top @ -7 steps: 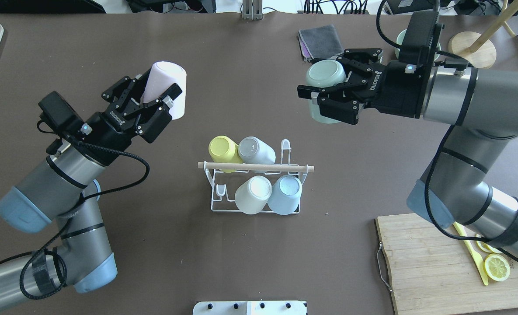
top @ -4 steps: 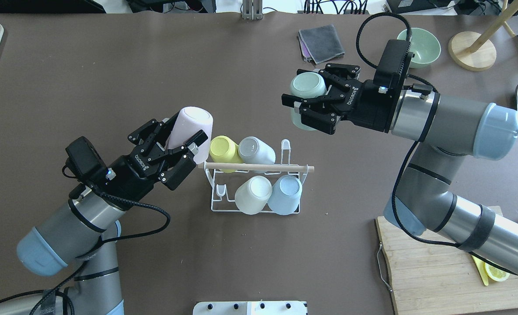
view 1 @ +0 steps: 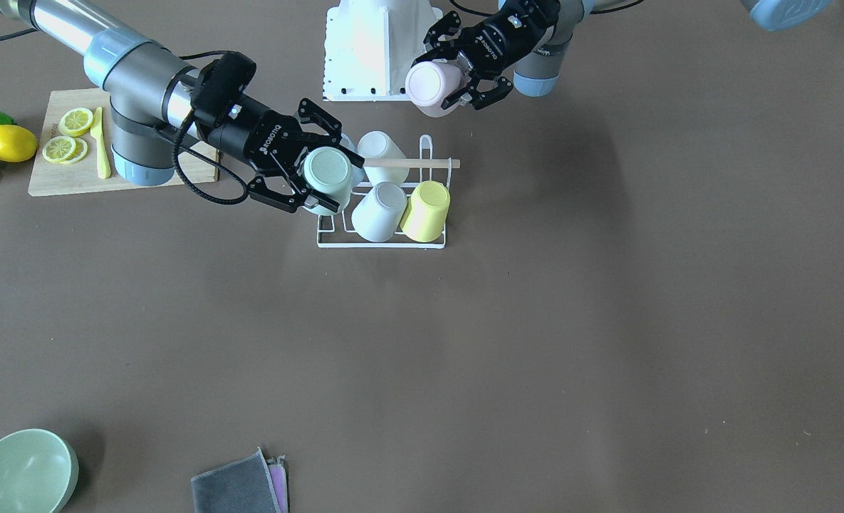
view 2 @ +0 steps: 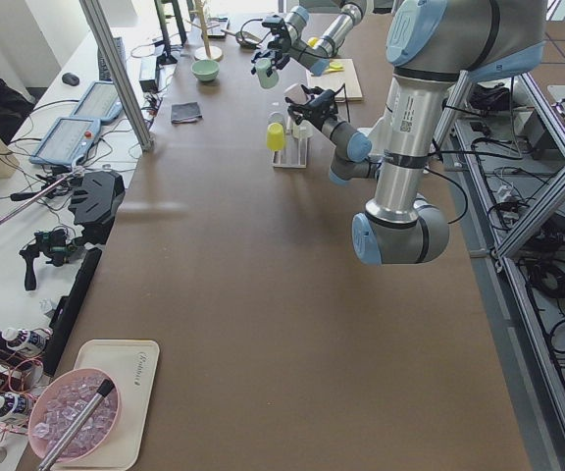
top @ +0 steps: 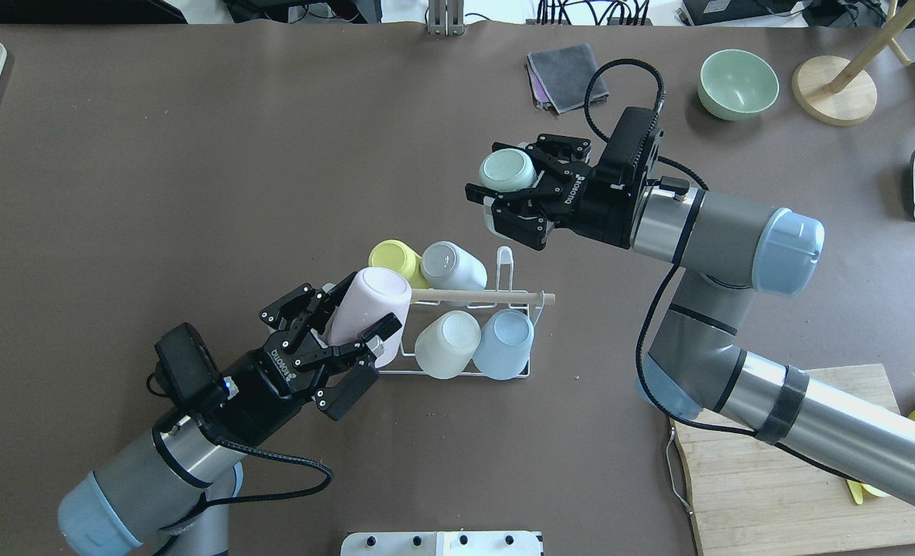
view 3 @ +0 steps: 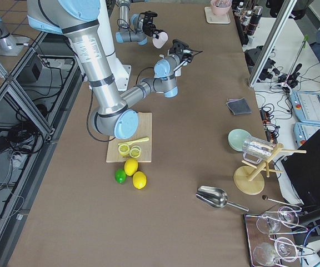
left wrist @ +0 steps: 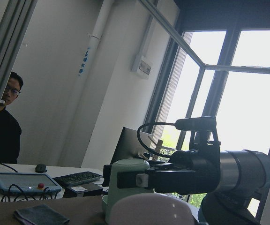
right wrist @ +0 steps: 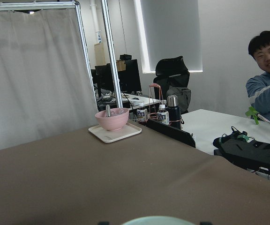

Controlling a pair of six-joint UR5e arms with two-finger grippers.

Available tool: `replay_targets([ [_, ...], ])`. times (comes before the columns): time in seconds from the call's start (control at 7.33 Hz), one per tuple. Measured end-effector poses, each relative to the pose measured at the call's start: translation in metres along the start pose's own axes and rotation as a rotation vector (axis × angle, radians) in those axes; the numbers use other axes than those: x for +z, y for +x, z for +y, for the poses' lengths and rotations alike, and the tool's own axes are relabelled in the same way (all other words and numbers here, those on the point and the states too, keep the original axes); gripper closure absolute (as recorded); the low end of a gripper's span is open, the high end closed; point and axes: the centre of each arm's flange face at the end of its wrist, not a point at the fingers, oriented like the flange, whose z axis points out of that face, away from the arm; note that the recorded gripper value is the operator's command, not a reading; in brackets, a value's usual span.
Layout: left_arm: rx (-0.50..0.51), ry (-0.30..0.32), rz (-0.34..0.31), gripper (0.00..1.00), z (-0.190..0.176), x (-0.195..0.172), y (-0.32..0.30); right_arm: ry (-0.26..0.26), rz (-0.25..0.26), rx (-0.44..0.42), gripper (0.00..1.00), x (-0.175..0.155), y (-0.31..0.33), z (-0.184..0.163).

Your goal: Place cup on cup holder

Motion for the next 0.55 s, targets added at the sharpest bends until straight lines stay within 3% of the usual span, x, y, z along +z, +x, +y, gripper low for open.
replay_targets([
  [0.55, 0.025, -0.005, -0.062, 1.0, 0.013, 0.0, -0.009, -0.02, 0.014, -0.05, 1.0, 0.011, -0.017, 0.028],
])
